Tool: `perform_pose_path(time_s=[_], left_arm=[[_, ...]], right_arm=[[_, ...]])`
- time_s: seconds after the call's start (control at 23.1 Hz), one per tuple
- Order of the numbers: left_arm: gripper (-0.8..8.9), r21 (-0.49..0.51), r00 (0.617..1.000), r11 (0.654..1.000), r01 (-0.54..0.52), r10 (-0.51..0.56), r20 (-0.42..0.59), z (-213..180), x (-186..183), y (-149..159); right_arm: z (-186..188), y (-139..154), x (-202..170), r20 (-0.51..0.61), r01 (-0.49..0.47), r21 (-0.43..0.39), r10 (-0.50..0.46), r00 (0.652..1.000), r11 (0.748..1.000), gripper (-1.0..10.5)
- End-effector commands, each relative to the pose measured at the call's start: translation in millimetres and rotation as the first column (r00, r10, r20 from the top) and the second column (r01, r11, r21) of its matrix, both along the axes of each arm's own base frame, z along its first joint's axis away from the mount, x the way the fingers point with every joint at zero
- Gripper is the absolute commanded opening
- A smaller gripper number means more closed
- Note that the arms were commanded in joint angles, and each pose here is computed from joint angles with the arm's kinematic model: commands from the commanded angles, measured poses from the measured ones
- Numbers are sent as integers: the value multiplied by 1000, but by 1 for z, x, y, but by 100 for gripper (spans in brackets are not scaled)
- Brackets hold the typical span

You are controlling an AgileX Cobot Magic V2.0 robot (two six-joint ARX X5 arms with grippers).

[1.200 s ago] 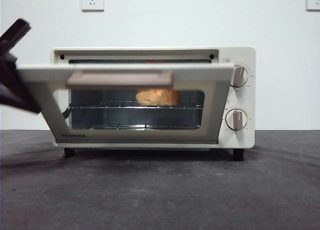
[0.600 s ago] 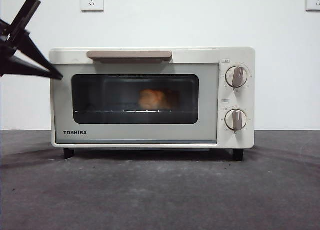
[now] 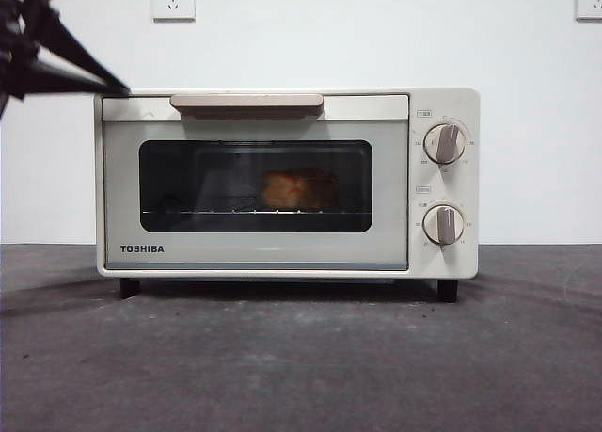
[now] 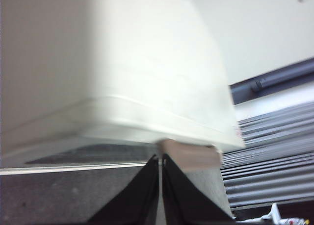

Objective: The left arm flap open the oven, the right arm pick bread and place it into oven, the left arm flap close the oven

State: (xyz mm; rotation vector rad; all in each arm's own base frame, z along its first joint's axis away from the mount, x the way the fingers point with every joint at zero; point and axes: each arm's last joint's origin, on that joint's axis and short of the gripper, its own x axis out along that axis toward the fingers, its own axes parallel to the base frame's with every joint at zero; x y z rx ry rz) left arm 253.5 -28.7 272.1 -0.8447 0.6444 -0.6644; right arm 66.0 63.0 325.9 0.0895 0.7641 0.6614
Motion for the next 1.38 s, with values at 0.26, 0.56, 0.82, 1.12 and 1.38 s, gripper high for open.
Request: perform_pose_path(time_s=[0.26,0.56,0.82,1.12,1.38], left_arm=[[16,222,971,975,20,-71,227,34,-50,2],[22,299,971,954,32,-101,218,37,-77,3],[22,299,967,954,29,-102,233,39,-80,3],[22,302,946,953,26,-121,301,49,-96,-1],[22,407,785,911,-64,-206,584,23,-121,0]], right_arm=[[6,0,1,55,39,-18,-38,998,999,15],[7,-1,3,87,74,-19,-72,994,997,15],[8,-1,3,90,73,-16,-71,993,997,15],[8,-1,3,89,72,-16,-71,993,997,15],[8,-1,3,89,73,-16,-71,993,997,15]])
